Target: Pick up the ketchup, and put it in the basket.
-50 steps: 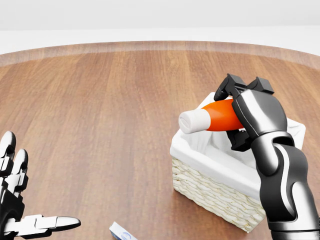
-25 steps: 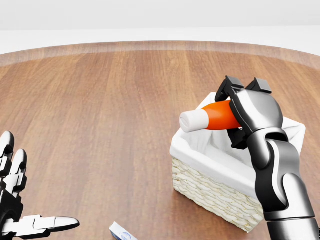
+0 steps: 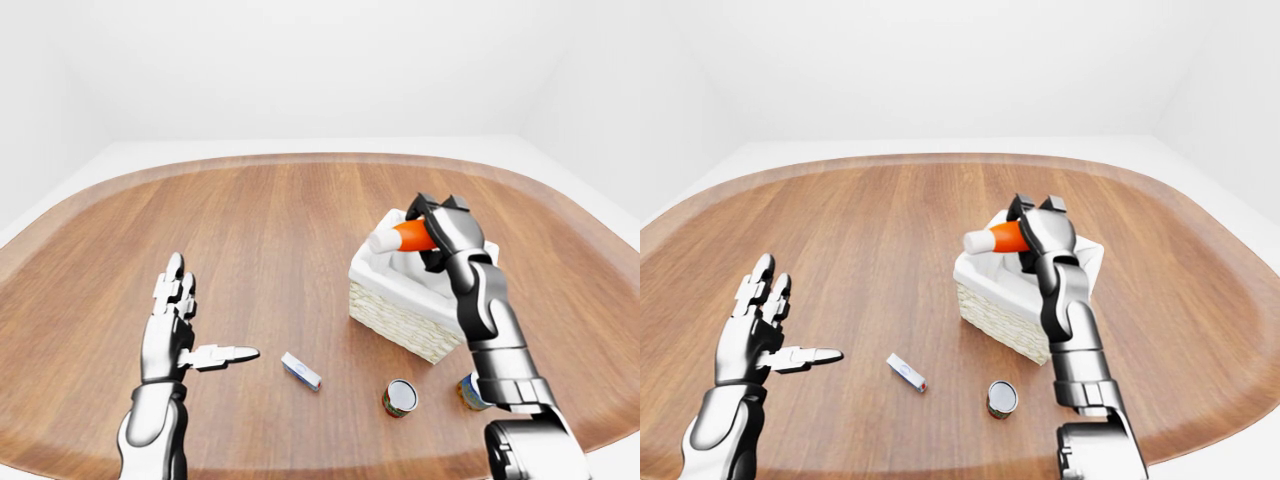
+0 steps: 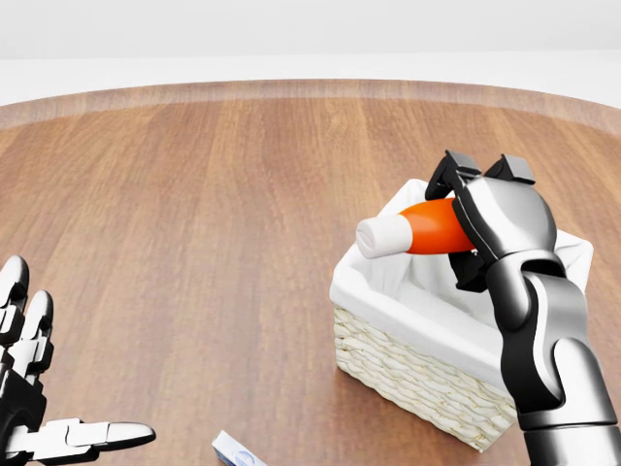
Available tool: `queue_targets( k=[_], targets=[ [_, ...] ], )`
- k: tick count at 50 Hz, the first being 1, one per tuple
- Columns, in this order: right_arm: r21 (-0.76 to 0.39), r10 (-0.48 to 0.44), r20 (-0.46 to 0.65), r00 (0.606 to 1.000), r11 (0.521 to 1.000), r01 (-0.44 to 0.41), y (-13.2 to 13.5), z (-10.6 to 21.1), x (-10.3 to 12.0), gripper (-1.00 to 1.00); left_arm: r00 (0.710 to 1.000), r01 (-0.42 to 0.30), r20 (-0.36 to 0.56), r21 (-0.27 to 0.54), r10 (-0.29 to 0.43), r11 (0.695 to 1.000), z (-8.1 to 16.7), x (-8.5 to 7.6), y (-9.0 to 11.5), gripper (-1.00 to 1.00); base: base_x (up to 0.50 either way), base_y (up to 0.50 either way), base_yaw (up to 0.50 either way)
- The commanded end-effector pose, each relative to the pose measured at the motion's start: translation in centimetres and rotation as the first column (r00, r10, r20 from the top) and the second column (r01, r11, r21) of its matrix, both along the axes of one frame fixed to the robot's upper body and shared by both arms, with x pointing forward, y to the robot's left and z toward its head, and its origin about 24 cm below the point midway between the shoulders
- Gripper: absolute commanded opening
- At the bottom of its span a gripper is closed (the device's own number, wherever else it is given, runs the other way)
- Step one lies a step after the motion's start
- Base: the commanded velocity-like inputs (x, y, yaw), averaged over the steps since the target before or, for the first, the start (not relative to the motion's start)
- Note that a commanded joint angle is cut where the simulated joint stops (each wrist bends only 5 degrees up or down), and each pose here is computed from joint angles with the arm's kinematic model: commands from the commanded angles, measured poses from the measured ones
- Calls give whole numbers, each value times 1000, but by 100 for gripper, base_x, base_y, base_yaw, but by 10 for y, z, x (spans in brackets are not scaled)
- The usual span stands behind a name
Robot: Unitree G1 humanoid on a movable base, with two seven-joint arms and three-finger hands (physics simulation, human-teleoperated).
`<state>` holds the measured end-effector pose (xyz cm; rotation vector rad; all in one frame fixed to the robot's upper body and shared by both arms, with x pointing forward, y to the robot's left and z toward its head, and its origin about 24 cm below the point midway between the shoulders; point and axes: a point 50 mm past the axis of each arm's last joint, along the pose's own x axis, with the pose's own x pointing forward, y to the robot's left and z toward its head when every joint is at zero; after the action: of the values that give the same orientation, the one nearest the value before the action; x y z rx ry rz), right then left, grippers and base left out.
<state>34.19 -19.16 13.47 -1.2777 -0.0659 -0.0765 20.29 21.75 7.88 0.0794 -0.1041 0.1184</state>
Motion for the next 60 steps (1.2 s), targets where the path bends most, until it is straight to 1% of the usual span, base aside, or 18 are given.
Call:
queue_targets(
  k=[1, 16, 22, 30, 60],
  targets=[
    [30, -21, 30, 999, 999, 21, -9, 1, -5, -100, 1000, -1, 1, 1, 1, 1000, 0, -1, 0, 100, 0, 0, 0],
    [25, -43, 18, 999, 999, 42, -16, -4, -7, -100, 1000, 1, 3, 3, -1, 1000, 0, 0, 0, 100, 0, 0, 0],
    [27, -41, 11, 999, 999, 41, -14, -6, -5, -100, 1000, 0, 5, 0, 0, 1000, 1, 0, 1, 100, 0, 0, 0],
    [42, -59, -8, 998, 997, 59, -17, -16, -3, -100, 1000, -2, 10, -4, 2, 1000, 4, -2, 2, 100, 0, 0, 0],
    [66, -81, -33, 996, 994, 83, -18, -29, 5, -100, 1000, 1, 8, -1, -1, 1000, 3, -2, 1, 100, 0, 0, 0]
  ],
)
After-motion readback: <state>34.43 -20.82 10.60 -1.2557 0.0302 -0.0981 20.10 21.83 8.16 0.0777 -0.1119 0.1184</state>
